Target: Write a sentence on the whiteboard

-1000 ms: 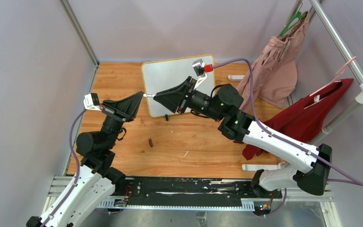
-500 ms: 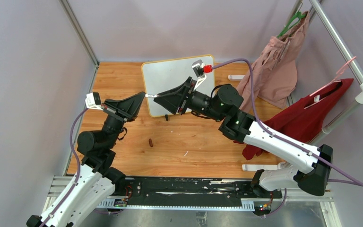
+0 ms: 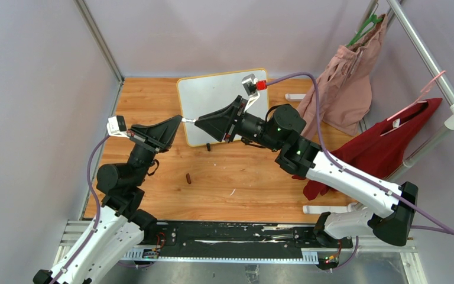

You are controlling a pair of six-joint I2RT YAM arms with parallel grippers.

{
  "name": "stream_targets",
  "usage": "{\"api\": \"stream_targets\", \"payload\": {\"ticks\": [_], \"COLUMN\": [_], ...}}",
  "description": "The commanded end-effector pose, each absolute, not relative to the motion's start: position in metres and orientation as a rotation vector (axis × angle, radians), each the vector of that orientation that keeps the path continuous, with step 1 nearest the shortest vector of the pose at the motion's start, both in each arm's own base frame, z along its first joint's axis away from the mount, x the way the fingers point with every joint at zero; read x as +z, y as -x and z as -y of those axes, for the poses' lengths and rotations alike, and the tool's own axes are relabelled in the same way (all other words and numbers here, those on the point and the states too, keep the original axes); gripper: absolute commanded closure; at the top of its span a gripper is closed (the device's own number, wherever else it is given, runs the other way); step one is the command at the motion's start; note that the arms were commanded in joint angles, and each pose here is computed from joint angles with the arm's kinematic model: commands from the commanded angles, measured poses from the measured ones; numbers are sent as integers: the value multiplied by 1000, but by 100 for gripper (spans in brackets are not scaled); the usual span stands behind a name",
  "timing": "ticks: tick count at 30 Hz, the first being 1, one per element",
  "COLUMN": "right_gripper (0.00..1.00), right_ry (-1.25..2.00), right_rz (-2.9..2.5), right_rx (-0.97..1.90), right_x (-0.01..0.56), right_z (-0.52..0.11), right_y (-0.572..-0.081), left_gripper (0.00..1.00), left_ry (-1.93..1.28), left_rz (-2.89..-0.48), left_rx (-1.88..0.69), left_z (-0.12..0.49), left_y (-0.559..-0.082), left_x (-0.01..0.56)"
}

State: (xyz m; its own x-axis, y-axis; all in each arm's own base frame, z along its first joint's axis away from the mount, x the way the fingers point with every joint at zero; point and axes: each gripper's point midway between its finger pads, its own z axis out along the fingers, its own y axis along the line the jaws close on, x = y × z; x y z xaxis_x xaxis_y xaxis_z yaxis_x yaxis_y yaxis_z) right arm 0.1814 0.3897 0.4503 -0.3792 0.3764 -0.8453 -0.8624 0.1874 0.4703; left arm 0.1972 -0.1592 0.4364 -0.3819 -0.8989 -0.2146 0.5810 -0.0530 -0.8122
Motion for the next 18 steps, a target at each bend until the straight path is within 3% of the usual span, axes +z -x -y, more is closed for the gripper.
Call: {"api": "stream_targets", "payload": {"ticks": [1, 13, 18], "right_gripper": [69, 81, 93], "right_ry": [528, 539, 541], "right_rz": [-1325, -1293, -1270], "right_rx": [1470, 1507, 1521], "right_x": [467, 472, 475], "right_z": [-386, -388, -389], "right_y": [-176, -172, -171], "left_gripper": [100, 100, 100], "left_ry": [401, 400, 406], "left_rz": [-1057, -1070, -1075], "left_rx": [-1666, -1678, -1683], "left_z": [159, 162, 163], "left_y": [-194, -194, -195], "left_x": [442, 440, 438]}}
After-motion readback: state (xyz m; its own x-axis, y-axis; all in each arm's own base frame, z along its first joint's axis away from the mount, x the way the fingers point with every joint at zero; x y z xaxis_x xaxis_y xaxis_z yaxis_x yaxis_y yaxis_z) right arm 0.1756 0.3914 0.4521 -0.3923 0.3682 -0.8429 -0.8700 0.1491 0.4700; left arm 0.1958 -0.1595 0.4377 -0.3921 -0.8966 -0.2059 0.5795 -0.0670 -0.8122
